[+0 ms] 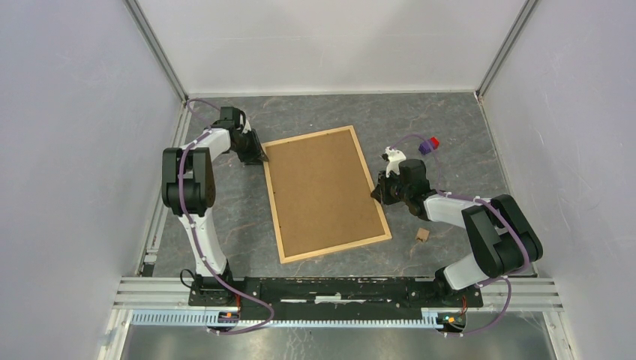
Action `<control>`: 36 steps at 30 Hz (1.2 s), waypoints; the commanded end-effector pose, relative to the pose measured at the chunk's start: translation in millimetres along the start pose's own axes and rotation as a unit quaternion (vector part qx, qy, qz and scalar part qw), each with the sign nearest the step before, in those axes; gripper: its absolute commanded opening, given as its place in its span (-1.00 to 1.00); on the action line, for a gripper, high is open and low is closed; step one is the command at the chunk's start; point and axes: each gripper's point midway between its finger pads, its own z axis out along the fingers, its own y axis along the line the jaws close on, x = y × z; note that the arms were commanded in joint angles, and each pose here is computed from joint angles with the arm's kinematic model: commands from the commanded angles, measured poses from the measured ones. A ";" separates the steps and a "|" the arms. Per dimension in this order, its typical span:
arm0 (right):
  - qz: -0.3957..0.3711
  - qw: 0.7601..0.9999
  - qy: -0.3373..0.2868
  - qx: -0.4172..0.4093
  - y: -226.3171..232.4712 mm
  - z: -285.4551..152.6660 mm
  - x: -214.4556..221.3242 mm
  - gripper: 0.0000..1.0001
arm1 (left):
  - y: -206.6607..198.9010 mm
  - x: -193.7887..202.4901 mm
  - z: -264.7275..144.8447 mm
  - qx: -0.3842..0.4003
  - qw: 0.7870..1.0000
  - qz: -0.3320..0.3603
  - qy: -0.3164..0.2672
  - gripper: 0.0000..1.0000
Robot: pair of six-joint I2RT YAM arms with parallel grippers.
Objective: Put the photo into the frame
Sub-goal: Install the photo frame at the center of the board.
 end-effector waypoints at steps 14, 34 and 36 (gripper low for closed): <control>0.013 0.994 0.111 -0.021 6.5 -9.0 65.5 -1.00 | 13.2 1.9 -9.1 0.023 0.999 -0.043 -0.003 -0.15; 0.013 0.993 0.111 -0.024 7.8 -9.1 65.9 -1.00 | 13.4 15.0 4.9 -0.037 0.999 -0.007 0.022 -0.11; 0.013 0.993 0.112 -0.024 7.9 -9.3 66.4 -1.00 | 17.0 15.4 6.0 -0.048 0.998 -0.006 0.025 -0.12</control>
